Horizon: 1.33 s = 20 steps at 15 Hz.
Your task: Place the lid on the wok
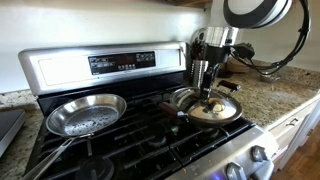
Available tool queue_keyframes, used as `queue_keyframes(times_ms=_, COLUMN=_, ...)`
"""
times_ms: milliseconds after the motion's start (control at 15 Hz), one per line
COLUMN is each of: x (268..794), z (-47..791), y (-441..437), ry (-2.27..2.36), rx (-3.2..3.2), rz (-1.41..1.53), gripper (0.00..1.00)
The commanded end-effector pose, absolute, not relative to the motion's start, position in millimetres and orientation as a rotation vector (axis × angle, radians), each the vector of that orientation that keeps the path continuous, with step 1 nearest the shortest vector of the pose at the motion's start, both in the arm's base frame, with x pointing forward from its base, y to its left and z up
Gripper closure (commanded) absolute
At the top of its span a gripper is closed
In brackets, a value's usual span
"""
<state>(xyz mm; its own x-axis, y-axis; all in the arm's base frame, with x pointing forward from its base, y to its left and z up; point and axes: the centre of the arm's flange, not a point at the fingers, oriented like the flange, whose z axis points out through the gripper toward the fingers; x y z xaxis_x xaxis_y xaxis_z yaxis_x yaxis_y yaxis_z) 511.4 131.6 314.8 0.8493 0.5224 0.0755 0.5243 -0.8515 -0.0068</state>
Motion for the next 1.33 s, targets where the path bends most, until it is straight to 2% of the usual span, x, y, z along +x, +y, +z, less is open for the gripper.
queue_keyframes(times_ms=0, x=494.7, z=300.1, y=118.4, ry=-0.836, rx=-3.024, rz=-0.055, gripper=0.8)
queue_keyframes(times_ms=67, x=494.6, z=299.5, y=118.9, ry=-0.836, rx=-3.025, rz=-0.052, gripper=0.8)
queue_keyframes(times_ms=133, x=494.3, z=300.1, y=118.8, ry=-0.834, rx=-3.031, rz=-0.054, gripper=0.5)
queue_keyframes(times_ms=200, x=492.8, z=302.9, y=118.5, ry=-0.845, rx=-3.034, rz=-0.062, gripper=0.29)
queue_keyframes(times_ms=467, x=486.1, z=318.6, y=112.6, ry=-0.875, rx=-3.101, rz=-0.062, gripper=0.05)
queue_keyframes(times_ms=600, x=480.8, z=324.8, y=108.2, ry=-0.887, rx=-3.12, rz=-0.057, gripper=0.0)
queue_keyframes(times_ms=1267, x=424.7, z=406.2, y=87.7, ry=-0.651, rx=-3.079, rz=-0.473, gripper=0.0)
